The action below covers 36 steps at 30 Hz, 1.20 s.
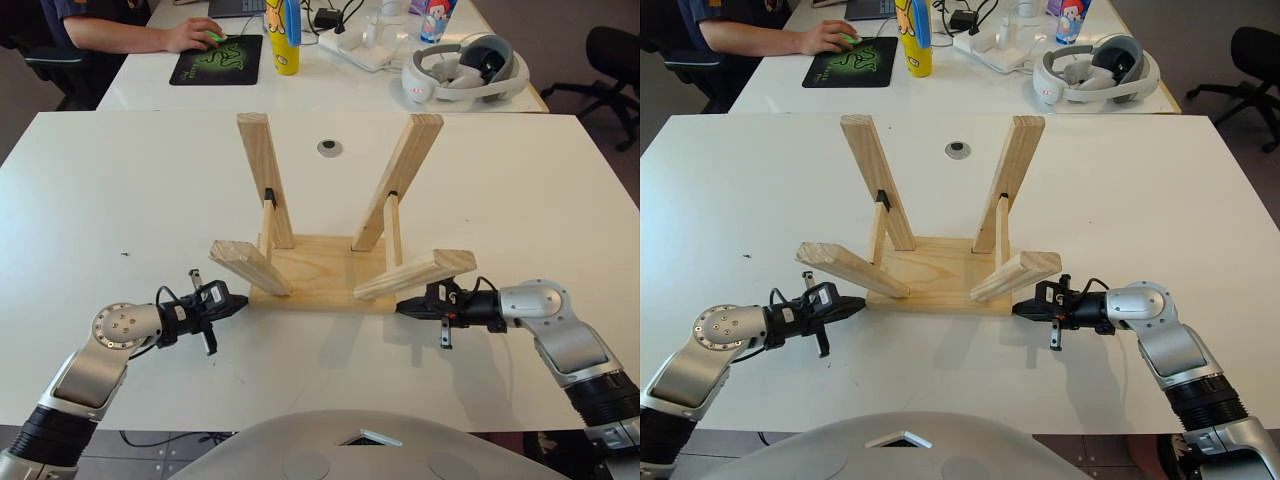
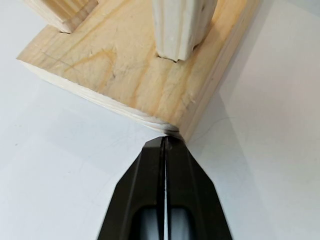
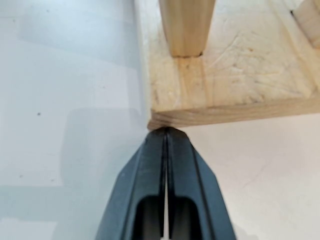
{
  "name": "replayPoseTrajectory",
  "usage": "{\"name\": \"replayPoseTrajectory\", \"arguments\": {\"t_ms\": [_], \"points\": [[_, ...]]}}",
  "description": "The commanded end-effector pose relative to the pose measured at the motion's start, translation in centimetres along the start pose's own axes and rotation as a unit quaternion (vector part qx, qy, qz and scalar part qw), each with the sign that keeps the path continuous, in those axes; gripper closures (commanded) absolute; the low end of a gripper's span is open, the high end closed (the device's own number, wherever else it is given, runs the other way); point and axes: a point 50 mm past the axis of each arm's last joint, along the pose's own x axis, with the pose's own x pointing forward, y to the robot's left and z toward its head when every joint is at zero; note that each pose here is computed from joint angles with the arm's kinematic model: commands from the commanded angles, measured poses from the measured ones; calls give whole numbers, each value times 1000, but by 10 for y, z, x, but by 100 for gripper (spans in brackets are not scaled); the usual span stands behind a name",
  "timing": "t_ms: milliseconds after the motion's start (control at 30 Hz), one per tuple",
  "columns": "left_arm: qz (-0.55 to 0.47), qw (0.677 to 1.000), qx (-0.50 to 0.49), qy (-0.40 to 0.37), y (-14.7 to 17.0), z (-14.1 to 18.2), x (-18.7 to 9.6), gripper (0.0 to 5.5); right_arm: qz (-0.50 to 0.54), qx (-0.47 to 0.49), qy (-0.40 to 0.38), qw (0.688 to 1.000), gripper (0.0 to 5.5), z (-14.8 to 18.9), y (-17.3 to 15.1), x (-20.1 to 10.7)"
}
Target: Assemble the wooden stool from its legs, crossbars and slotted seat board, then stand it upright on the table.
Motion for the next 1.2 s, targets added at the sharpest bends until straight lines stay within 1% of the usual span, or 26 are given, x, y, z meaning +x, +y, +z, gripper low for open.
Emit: {"name": "replayPoseTrajectory", "arguments": {"t_ms": [33,300,433,533,633,733,833,967,1200], "points": [[-3,1000,-6,-12,2,4,2,548,11,4,-12,1000,550,4,1,3],[12,999,-4,-43,16,22,-13,548,-14,4,-71,997,550,30,-17,-7],[12,998,7,-56,21,33,-20,548,-19,0,-79,997,550,38,-25,-18],[13,998,5,-67,23,39,-22,548,-20,0,-75,997,550,37,-27,-21],[12,999,3,-46,22,31,-22,548,-32,-1,-51,998,550,29,-27,-21],[21,1000,2,-8,23,15,-24,548,-52,-6,-11,999,550,16,-31,-25],[23,1000,1,21,22,1,-25,548,-48,-12,18,999,550,6,-29,-25],[18,1000,-6,25,16,-6,-20,548,-33,-8,8,999,550,4,-21,-15],[-1,1000,-17,7,3,-4,-5,548,-12,-3,-5,1000,550,8,-7,-2]]}}
